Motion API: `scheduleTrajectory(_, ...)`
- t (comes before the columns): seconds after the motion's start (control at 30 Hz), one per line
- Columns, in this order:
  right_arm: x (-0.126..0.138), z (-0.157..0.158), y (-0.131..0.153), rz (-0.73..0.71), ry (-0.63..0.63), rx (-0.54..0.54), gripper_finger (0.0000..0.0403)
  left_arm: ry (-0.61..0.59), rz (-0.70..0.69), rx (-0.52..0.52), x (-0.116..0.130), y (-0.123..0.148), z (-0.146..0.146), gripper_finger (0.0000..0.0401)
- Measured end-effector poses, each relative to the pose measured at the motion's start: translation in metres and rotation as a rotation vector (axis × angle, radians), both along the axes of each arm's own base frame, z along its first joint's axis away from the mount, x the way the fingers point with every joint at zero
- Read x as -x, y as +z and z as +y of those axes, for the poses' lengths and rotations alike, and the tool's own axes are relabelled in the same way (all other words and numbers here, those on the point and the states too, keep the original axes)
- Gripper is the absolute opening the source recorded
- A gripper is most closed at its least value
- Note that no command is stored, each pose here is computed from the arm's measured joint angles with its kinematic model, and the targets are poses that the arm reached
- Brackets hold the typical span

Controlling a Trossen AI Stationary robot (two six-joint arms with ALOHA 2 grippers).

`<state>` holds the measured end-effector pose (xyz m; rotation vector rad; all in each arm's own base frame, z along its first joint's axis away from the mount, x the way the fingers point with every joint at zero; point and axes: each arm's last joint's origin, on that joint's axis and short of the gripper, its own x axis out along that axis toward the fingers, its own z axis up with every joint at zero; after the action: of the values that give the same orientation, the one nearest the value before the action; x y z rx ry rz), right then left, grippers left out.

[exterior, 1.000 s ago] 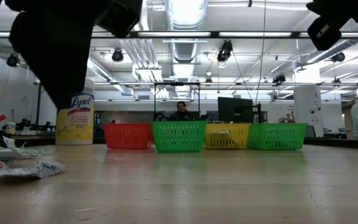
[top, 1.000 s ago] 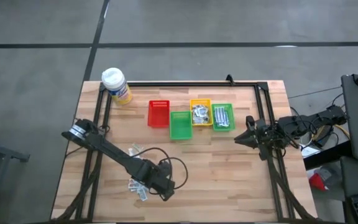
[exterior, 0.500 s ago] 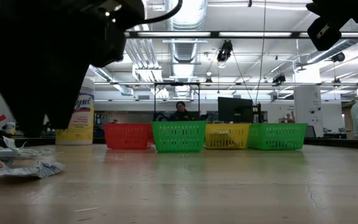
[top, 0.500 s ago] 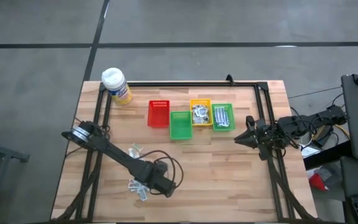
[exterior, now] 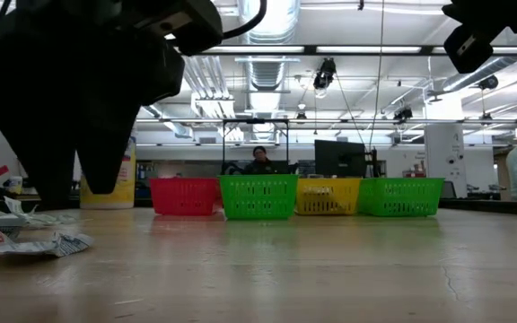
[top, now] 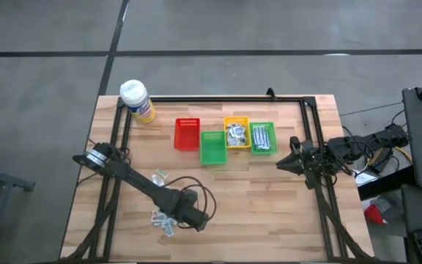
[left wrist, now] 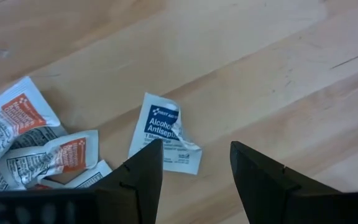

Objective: Pick & Place First Aid Supplies
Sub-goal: Put the alcohol pad into the yellow basket

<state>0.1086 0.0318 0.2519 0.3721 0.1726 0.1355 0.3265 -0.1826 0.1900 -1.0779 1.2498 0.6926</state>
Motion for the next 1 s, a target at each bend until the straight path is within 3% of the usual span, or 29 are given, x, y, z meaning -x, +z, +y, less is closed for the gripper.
scheduleTrajectory(0.3, 0.0, 0.0, 0.0, 0.0, 0.0, 0.0, 0.0052, 0.017, -0.01, 0.011, -0.004, -0.002, 0.001, 0.0181)
scheduleTrajectory(0.77, 0.0, 0.0, -0.001, 0.008, -0.001, 0.001, 0.0052, 0.019, 0.069, 0.065, -0.013, -0.031, -0.002, 0.0179)
scheduleTrajectory(1.0, 0.0, 0.0, -0.001, 0.008, -0.001, 0.0, 0.0052, -0.003, 0.052, 0.058, -0.015, -0.031, -0.001, 0.0124)
